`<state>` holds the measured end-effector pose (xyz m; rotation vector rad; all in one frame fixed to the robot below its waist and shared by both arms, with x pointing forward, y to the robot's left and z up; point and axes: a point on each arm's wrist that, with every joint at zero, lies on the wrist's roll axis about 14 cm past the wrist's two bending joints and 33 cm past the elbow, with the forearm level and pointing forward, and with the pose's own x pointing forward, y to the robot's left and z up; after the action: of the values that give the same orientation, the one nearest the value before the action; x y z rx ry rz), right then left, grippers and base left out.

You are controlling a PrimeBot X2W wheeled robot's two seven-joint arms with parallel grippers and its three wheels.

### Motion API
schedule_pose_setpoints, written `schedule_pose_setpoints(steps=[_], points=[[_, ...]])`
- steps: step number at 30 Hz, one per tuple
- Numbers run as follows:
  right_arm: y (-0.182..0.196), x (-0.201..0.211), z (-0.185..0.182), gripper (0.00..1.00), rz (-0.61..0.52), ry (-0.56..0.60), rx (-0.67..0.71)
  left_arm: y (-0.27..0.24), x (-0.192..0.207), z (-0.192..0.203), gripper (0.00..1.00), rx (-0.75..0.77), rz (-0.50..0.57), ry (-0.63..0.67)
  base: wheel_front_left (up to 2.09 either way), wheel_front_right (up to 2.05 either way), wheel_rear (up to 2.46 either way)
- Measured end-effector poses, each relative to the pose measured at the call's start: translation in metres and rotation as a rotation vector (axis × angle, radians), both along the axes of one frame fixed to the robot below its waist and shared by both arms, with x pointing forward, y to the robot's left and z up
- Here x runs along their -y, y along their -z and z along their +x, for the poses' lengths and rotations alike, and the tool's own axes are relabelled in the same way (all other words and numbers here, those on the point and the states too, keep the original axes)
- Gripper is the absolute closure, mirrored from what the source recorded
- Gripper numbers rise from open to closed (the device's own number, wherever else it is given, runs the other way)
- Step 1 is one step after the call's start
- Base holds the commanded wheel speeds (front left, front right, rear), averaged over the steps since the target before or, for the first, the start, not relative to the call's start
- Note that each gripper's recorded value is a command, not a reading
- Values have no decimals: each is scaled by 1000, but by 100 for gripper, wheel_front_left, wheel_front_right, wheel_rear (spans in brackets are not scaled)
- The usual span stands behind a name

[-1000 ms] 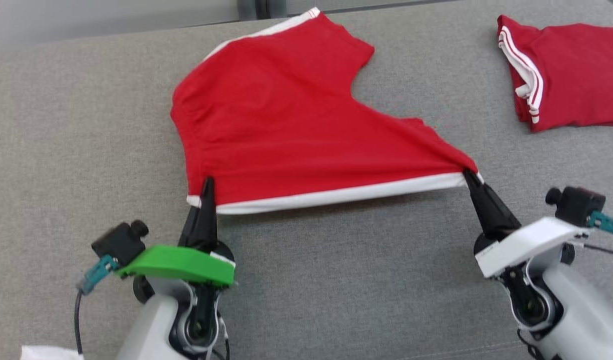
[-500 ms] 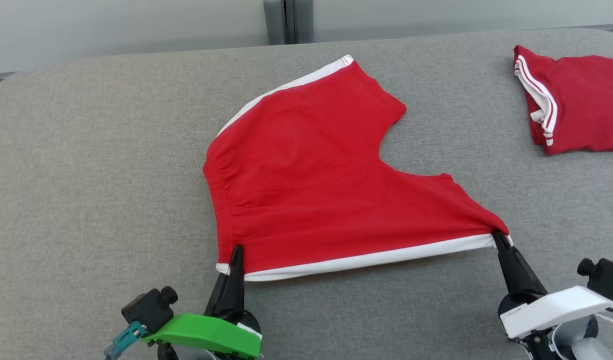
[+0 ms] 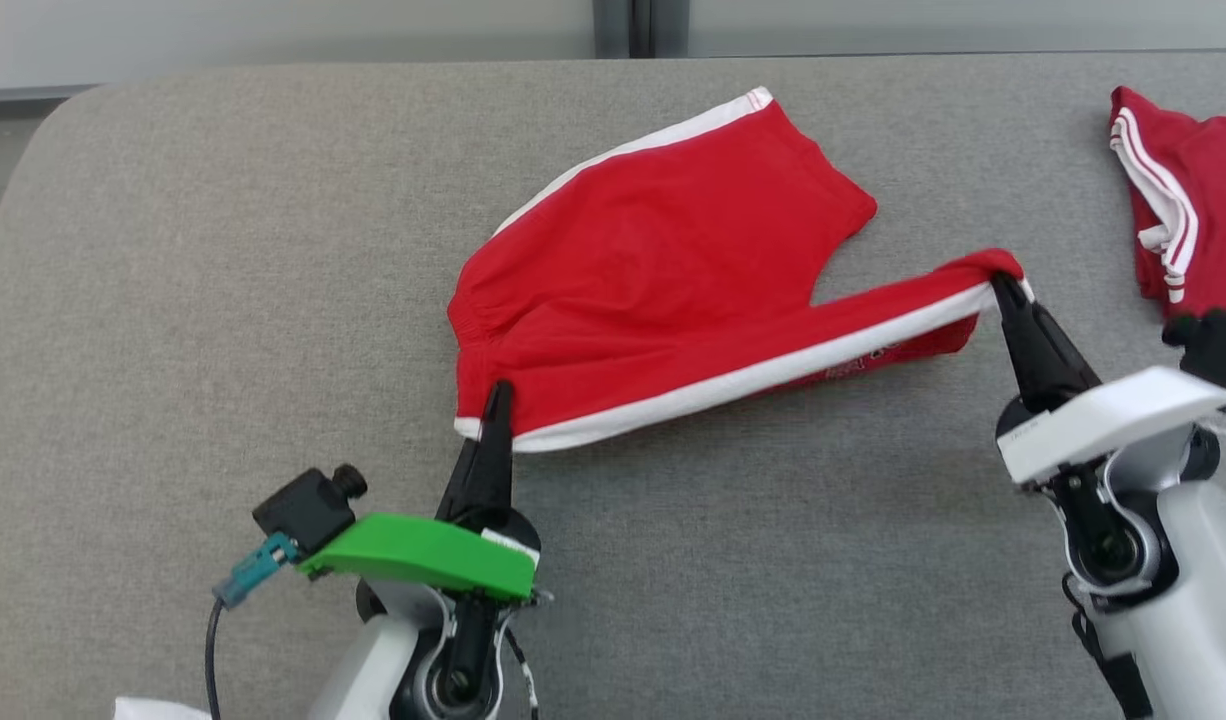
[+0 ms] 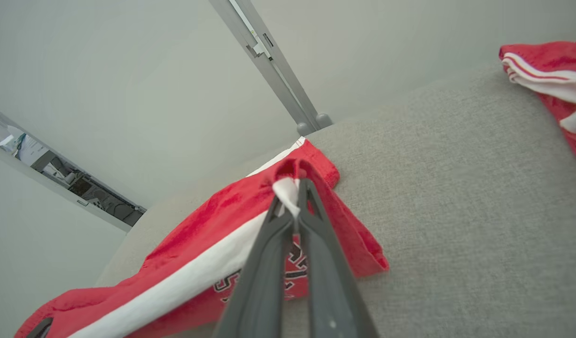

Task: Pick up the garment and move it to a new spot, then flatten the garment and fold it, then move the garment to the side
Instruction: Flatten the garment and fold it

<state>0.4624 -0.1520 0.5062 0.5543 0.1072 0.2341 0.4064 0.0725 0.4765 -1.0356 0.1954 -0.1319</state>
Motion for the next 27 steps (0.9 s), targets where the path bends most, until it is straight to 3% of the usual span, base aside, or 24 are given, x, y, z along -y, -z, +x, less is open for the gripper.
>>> schedule_pose_setpoints(steps=[6,21,22,24,27], points=[[-3,-23,50,100,-39,-55,-9,-1,-6,29,100,-30,-46,-24,0,0,0],[8,-60,146,100,-147,-101,-52,6,-8,84,100,-66,-20,-15,0,0,0],[10,-60,152,100,-154,-96,-56,6,-9,89,92,-65,-11,-16,0,0,0],[14,-63,162,100,-169,-97,-70,7,-10,95,0,-63,14,-10,0,0,0],[22,-70,173,100,-181,-101,-85,7,-13,100,0,-53,38,-2,0,0,0]])
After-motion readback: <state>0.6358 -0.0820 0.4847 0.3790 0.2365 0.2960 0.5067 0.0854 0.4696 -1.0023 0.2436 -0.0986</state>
